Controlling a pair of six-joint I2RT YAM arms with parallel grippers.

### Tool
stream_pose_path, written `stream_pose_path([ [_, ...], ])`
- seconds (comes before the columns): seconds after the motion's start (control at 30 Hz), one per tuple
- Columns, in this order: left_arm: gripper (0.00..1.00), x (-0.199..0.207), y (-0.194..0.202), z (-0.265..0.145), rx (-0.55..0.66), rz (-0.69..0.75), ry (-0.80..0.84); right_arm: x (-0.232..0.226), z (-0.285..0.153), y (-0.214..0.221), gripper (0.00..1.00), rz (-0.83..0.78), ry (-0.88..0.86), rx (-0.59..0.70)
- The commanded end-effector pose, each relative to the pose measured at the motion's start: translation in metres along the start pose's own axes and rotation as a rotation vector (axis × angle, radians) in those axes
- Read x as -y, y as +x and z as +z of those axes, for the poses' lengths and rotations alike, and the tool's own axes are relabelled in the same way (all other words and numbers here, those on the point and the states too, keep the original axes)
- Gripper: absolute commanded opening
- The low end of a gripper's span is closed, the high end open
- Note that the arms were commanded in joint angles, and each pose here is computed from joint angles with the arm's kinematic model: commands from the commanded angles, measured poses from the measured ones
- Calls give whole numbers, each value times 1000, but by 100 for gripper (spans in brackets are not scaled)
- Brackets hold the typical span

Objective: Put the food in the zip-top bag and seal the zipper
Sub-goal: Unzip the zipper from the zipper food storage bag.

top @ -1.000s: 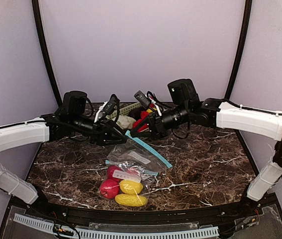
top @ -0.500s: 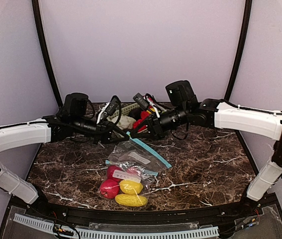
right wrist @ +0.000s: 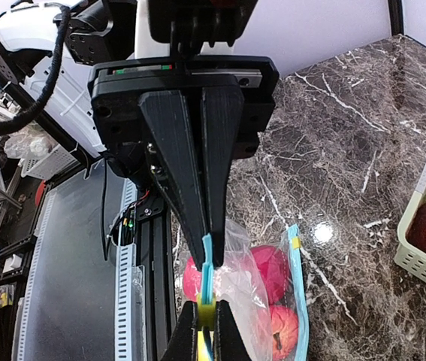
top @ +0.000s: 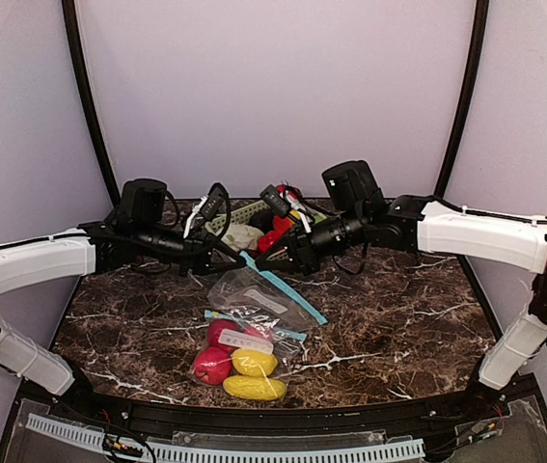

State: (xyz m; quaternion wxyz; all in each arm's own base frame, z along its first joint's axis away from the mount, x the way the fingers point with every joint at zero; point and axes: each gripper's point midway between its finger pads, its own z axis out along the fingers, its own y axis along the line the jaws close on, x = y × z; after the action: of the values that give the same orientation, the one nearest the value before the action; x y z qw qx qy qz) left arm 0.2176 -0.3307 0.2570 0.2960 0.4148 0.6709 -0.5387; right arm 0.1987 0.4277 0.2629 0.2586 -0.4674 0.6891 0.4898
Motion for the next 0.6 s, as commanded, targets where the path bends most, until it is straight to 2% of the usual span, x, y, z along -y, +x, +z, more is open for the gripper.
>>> stream_pose_path([
  [0.0, 1, -2, -11, -17, 36, 35, -47, -7, -8, 7, 0, -1, 8, -14],
  [0.57, 1, -16, -22, -40, 80, 52, -140, -3, -11, 15, 0, 20, 32, -26],
])
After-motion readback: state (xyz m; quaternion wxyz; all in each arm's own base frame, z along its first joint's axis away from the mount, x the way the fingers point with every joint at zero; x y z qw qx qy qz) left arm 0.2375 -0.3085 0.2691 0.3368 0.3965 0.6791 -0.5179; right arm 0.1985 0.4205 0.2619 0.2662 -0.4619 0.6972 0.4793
